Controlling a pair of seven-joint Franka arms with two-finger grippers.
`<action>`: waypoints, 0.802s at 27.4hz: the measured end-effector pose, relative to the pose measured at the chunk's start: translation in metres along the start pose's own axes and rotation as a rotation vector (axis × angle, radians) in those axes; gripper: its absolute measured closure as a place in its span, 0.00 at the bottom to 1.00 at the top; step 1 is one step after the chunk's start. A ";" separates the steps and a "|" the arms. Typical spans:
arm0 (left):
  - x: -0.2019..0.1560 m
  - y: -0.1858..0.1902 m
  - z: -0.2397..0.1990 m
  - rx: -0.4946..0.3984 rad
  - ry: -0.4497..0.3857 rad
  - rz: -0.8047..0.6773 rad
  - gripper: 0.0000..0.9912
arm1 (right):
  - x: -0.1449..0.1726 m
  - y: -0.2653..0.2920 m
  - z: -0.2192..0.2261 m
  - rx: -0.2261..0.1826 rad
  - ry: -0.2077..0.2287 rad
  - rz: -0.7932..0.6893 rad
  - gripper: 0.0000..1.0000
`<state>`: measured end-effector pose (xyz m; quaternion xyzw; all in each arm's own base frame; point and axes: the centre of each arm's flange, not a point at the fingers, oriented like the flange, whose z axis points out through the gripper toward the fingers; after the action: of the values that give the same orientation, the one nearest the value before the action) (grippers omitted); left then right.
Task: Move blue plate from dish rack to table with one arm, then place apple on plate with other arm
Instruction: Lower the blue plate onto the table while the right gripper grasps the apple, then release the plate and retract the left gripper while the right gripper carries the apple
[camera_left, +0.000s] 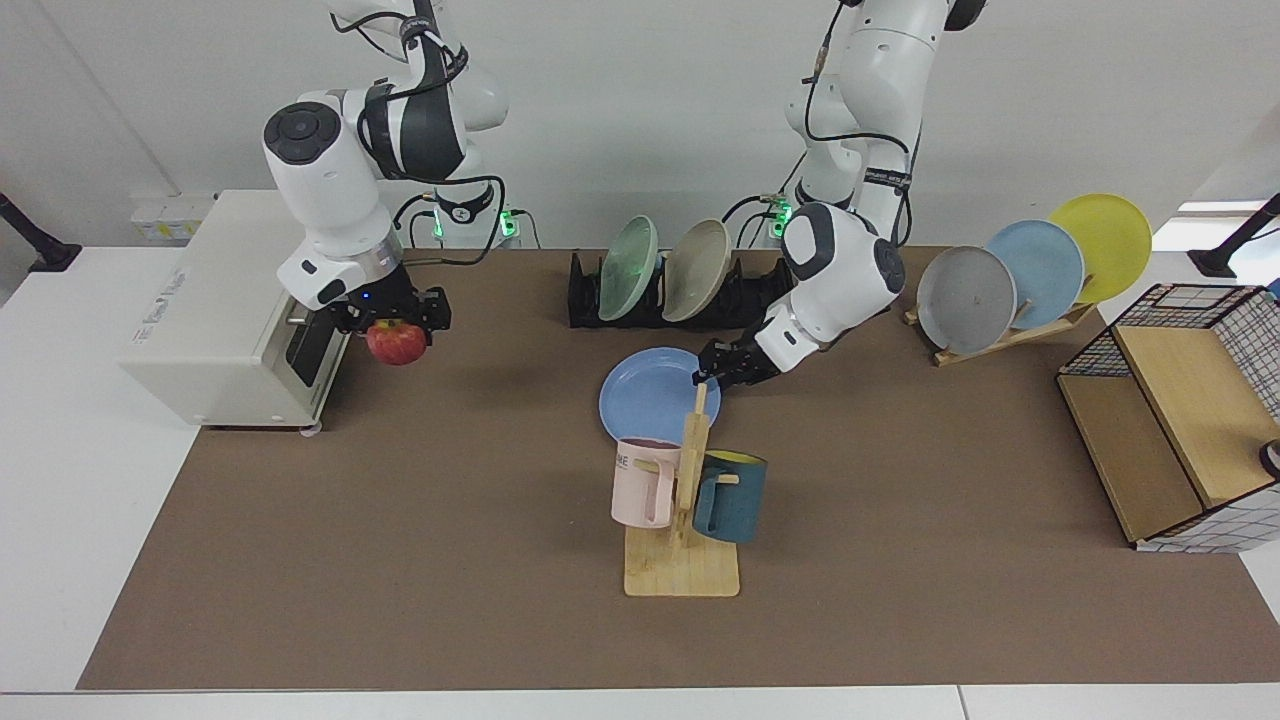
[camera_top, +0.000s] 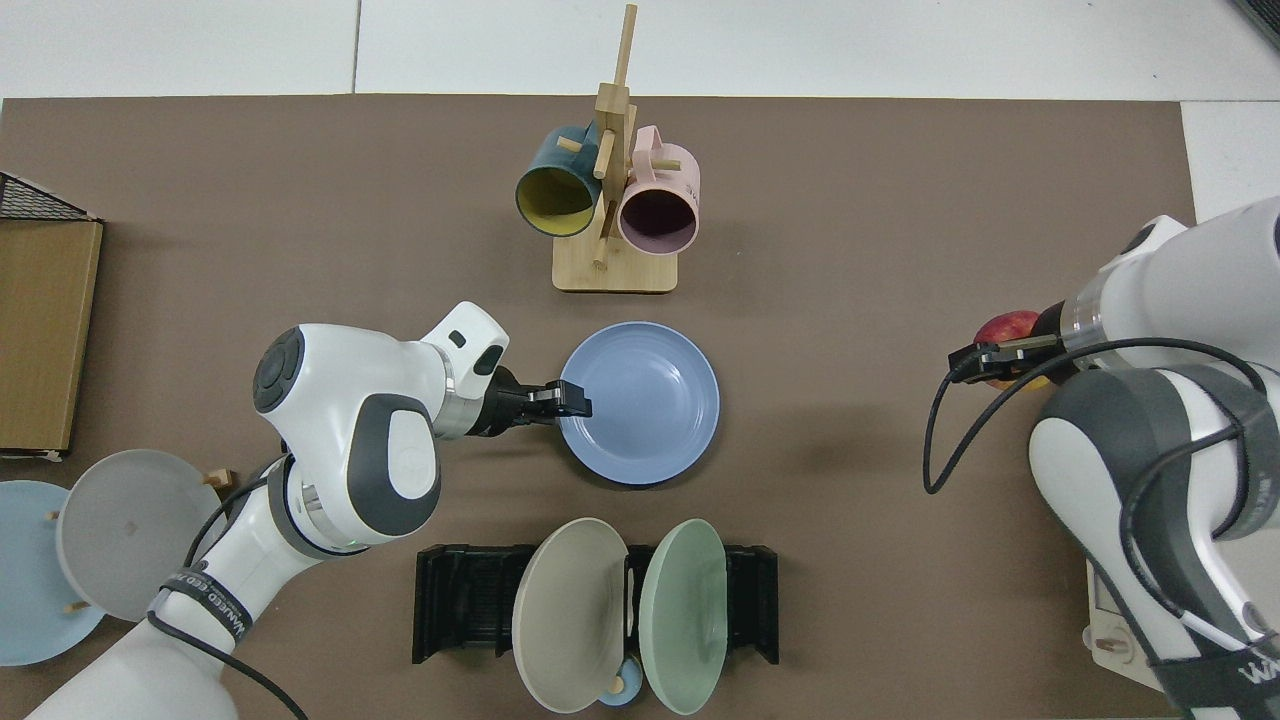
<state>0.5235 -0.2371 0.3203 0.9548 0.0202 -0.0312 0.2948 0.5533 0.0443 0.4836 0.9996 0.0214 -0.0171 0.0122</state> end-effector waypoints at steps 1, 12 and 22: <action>0.001 0.001 -0.002 0.012 0.004 0.003 0.39 | 0.000 -0.002 0.000 0.000 0.000 0.000 0.30; 0.014 0.036 -0.080 0.323 0.014 0.086 0.12 | -0.007 -0.063 0.001 -0.004 -0.002 0.047 0.30; 0.004 0.058 -0.213 0.632 -0.032 0.135 0.11 | -0.016 -0.125 0.008 0.011 -0.006 0.088 0.30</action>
<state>0.5411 -0.1645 0.5281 0.9977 -0.0585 -0.0310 -0.0144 0.5321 0.1678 0.4734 0.9995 -0.0228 -0.0199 0.0074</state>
